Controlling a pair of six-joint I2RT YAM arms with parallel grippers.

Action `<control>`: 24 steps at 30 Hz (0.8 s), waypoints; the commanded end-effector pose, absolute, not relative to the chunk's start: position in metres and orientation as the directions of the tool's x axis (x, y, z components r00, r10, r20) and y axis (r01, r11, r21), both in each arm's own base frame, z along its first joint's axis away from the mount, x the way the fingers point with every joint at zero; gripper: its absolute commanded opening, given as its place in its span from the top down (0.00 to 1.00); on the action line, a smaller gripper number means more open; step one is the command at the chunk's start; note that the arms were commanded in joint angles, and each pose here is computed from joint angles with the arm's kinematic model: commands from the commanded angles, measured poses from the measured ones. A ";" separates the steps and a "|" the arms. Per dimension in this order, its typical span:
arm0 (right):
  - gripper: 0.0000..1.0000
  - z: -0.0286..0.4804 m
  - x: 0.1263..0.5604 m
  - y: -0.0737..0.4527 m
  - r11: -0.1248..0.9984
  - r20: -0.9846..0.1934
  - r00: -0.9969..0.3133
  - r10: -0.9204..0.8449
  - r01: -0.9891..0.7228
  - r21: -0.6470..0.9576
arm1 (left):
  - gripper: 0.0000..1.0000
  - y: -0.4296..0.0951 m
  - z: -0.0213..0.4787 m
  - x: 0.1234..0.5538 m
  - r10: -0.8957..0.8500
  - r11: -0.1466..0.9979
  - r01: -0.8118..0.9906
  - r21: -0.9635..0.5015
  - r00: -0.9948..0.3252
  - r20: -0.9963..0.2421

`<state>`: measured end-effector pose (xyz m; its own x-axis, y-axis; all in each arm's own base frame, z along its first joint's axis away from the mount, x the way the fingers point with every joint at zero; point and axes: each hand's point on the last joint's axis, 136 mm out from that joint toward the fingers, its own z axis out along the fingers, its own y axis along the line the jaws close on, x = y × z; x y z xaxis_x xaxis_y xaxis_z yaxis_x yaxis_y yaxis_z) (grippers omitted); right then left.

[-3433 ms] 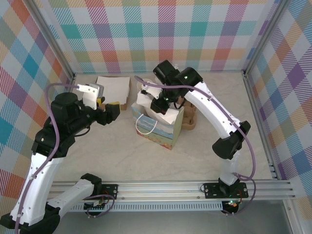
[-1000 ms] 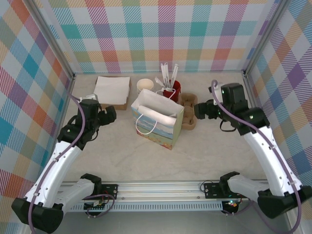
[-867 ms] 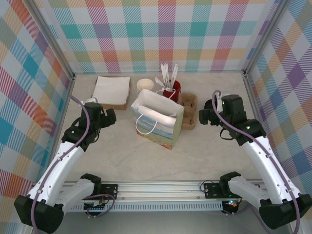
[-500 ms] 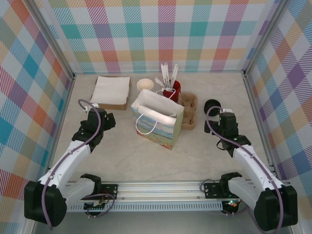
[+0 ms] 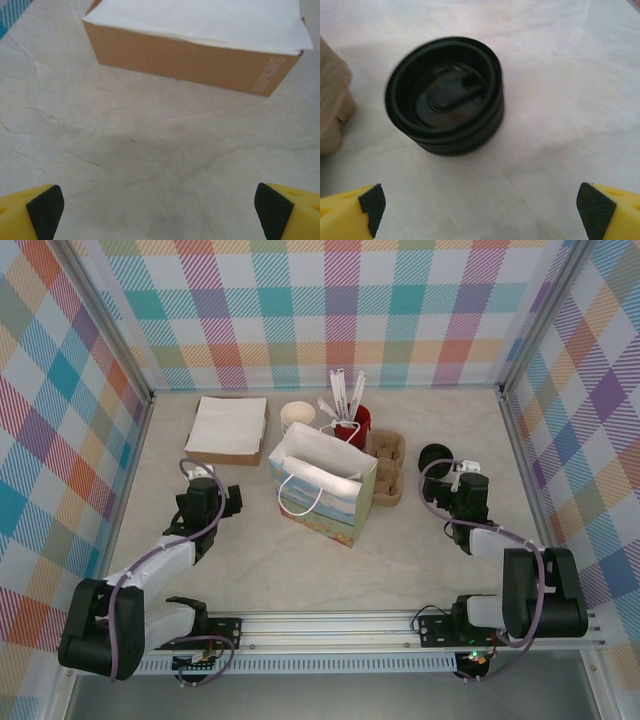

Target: Pack the takeout coffee

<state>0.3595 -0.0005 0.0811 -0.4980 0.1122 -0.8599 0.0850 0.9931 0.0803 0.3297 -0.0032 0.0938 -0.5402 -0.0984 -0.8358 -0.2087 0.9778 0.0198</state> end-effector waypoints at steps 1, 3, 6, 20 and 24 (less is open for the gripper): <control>0.00 0.115 0.385 0.016 0.996 -0.939 -0.341 0.052 -0.049 0.073 | 0.00 -0.004 0.107 0.342 -0.123 0.980 -0.194 -0.041 -0.433 -0.893; 0.00 0.106 0.387 0.020 0.995 -0.941 -0.337 0.038 -0.077 0.067 | 0.00 -0.004 0.108 0.343 -0.122 0.982 -0.184 -0.048 -0.417 -0.901; 0.00 0.093 0.393 0.027 0.991 -0.936 -0.351 0.025 -0.115 0.070 | 0.00 -0.001 0.110 0.345 -0.123 0.983 -0.172 -0.058 -0.398 -0.909; 0.00 0.090 0.397 0.023 0.991 -0.919 -0.392 0.040 -0.100 0.086 | 0.00 0.013 0.104 0.377 -0.165 0.983 -0.131 -0.132 -0.292 -0.942; 0.00 0.091 0.397 0.023 0.991 -0.920 -0.390 0.039 -0.100 0.084 | 0.00 0.006 0.085 0.389 -0.159 0.986 -0.094 -0.135 -0.320 -0.934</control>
